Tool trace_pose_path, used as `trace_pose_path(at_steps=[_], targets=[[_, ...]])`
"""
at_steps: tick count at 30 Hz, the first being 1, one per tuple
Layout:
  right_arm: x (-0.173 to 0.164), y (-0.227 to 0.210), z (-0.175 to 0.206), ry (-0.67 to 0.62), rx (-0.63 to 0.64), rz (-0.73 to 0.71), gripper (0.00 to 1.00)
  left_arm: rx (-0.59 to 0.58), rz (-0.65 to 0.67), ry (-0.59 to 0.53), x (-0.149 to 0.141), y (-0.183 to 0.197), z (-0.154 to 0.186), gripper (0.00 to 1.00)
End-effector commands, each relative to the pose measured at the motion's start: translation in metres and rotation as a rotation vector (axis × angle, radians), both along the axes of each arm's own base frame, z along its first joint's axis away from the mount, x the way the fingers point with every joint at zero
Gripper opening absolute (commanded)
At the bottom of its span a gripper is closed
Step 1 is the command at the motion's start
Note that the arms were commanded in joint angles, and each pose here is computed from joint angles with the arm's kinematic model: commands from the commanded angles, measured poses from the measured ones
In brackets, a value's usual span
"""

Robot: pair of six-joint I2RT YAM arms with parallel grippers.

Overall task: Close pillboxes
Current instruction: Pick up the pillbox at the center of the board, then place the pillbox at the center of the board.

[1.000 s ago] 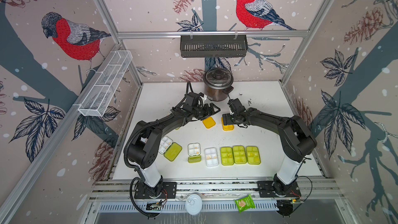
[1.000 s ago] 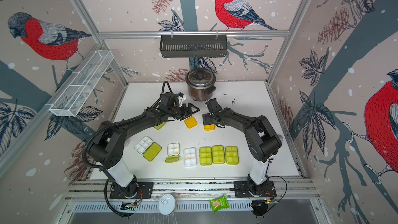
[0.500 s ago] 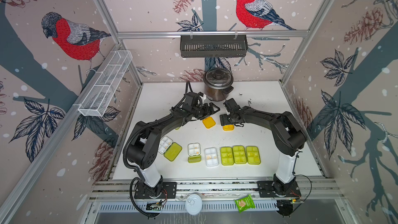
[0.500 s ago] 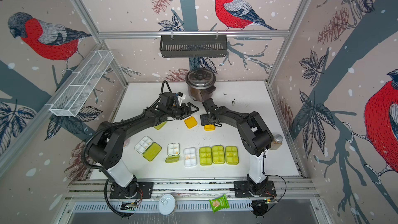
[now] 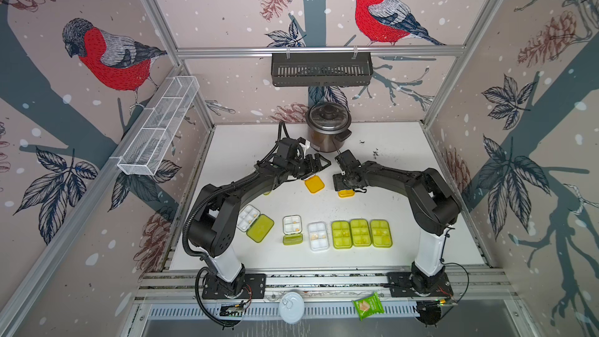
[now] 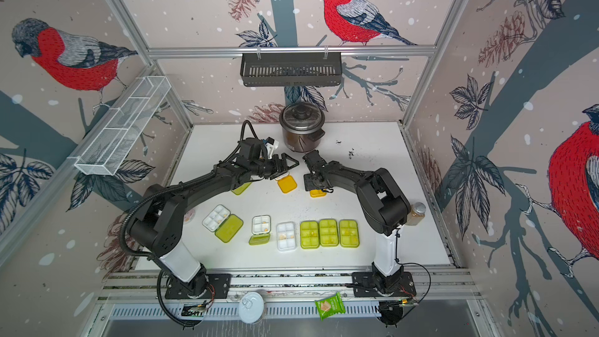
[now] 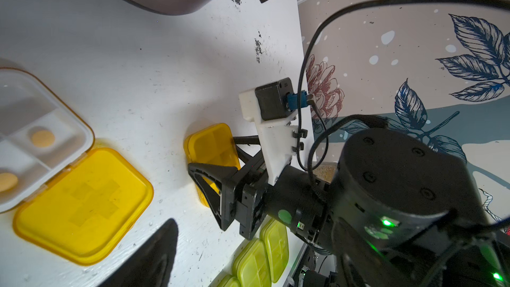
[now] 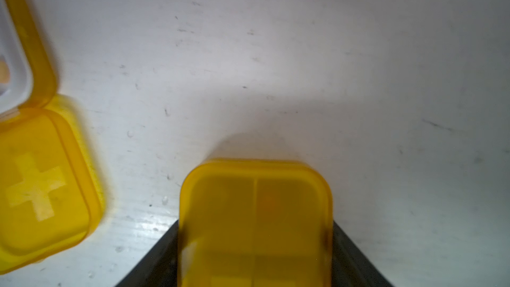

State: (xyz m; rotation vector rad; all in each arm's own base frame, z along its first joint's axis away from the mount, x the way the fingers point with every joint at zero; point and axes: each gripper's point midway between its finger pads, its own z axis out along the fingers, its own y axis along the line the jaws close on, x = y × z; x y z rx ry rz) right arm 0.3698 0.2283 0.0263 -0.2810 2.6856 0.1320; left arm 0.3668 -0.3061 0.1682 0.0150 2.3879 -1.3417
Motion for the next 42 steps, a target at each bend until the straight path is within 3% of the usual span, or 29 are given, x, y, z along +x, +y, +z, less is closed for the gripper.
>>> trace_pose_path(at_steps=[1,7,18,29,34,38,42], targets=[[-0.001,-0.016,0.012,-0.028,-0.033,-0.037,0.67,-0.027,-0.007,-0.021,0.000,-0.001,0.011,0.87],[-0.016,-0.065,0.023,-0.030,-0.054,-0.130,0.67,-0.039,-0.009,-0.020,-0.001,-0.002,0.013,0.87],[-0.074,-0.161,0.021,-0.006,-0.035,-0.388,0.68,-0.059,-0.008,-0.005,-0.003,-0.002,0.011,0.87],[-0.082,-0.181,0.000,0.057,-0.065,-0.455,0.69,-0.053,-0.006,-0.003,-0.003,-0.003,0.008,0.87],[-0.080,-0.183,-0.004,0.076,-0.073,-0.450,0.75,-0.058,-0.012,-0.001,-0.004,-0.004,0.009,0.87],[-0.068,-0.183,0.011,0.037,-0.079,-0.445,0.84,-0.064,-0.015,-0.003,-0.005,-0.004,0.011,0.87],[-0.053,-0.176,0.034,-0.020,-0.114,-0.420,0.86,-0.072,-0.018,-0.003,-0.005,-0.004,0.013,0.87]])
